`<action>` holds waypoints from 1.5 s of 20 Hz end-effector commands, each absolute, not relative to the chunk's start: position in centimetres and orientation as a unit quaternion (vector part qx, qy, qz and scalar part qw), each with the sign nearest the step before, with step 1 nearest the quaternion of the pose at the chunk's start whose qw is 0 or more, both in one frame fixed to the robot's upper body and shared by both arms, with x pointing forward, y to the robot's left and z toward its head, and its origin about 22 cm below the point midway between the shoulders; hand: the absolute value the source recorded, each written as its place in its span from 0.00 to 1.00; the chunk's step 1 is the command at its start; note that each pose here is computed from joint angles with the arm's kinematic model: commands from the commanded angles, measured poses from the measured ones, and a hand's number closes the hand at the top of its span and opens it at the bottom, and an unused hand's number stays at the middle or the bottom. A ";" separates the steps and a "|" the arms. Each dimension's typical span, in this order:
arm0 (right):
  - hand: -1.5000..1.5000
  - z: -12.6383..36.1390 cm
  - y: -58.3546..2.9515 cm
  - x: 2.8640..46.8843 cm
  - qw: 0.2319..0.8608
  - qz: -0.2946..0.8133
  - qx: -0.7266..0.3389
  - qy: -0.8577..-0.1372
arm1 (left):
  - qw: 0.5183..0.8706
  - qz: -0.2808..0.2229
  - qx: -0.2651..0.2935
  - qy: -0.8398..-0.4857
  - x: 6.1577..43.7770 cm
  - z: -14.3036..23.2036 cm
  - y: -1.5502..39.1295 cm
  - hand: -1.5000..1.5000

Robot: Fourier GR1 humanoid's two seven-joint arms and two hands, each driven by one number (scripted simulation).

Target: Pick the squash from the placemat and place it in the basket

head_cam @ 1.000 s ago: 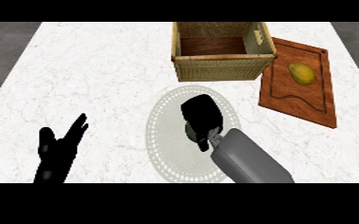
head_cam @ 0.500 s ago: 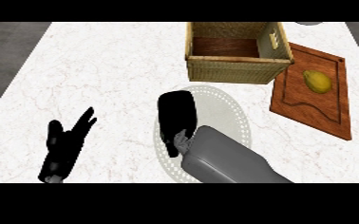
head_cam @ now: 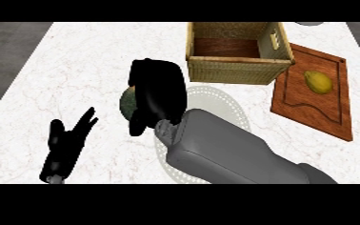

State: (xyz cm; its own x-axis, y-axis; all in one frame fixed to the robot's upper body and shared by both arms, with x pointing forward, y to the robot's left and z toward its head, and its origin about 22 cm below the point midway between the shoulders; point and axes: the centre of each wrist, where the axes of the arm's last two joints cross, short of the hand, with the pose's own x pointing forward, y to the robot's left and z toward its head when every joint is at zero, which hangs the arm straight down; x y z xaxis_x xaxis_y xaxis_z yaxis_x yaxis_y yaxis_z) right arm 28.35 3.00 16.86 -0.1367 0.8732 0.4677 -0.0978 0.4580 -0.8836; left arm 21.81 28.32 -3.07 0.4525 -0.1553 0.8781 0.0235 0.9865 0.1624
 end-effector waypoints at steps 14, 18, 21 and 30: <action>1.00 35.8 5.0 29.4 0.589 0.111 -0.349 -0.720 | 0.873 -0.027 0.068 -0.482 20.1 -4.6 28.5 0.50; 1.00 36.6 3.4 31.6 0.603 0.107 -0.361 -0.703 | 0.876 -0.016 0.073 -0.477 20.3 -4.5 29.1 0.50; 1.00 39.1 2.5 32.5 0.606 0.090 -0.374 -0.696 | 0.872 -0.018 0.075 -0.484 18.7 -5.6 29.0 0.50; 1.00 37.1 -1.8 38.4 0.612 0.116 -0.402 -0.671 | 0.871 -0.015 0.074 -0.485 18.9 -5.6 29.1 0.50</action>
